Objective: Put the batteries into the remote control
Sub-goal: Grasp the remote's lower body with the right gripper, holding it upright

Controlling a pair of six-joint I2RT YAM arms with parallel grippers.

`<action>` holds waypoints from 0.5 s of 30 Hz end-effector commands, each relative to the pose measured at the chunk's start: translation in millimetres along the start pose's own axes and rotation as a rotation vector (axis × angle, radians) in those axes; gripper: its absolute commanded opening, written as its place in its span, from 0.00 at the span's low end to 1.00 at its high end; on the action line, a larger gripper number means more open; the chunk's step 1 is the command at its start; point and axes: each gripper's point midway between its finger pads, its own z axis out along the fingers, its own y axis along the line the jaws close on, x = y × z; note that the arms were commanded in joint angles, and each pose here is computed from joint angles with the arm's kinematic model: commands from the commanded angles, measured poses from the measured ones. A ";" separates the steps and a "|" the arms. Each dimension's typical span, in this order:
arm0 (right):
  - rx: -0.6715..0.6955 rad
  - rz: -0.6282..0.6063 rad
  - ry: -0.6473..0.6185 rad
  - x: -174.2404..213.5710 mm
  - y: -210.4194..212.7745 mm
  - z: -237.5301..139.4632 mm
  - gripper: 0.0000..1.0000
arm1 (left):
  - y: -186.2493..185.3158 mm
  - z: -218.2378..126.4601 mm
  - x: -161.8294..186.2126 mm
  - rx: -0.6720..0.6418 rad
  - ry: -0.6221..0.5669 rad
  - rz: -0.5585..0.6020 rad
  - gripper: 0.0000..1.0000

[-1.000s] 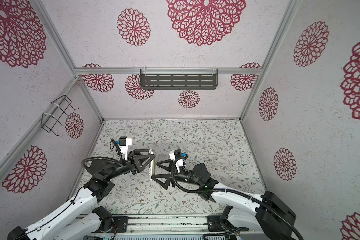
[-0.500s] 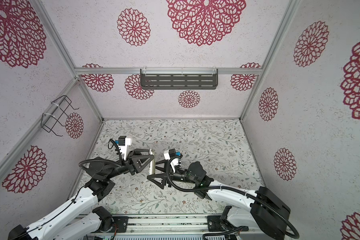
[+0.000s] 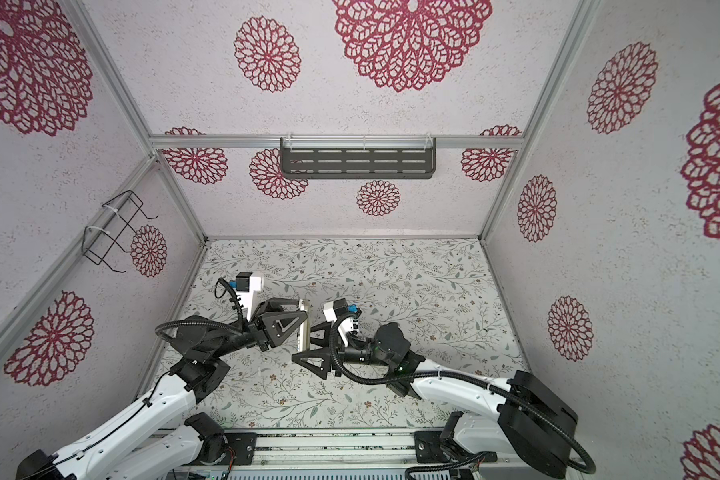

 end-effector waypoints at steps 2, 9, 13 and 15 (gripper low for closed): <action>-0.080 -0.066 -0.053 -20.4 23.5 1.7 0.74 | -13.3 -1.6 -9.3 0.050 -0.027 0.034 0.32; -0.096 -0.068 -0.062 -21.0 26.8 0.7 0.66 | -13.4 -1.2 -8.9 0.057 -0.027 0.029 0.32; -0.096 -0.068 -0.063 -20.3 26.9 -0.3 0.62 | -14.4 -1.5 -9.6 0.062 -0.030 0.028 0.32; -0.093 -0.069 -0.065 -20.3 26.5 -0.9 0.57 | -14.3 -1.7 -9.4 0.062 -0.031 0.028 0.32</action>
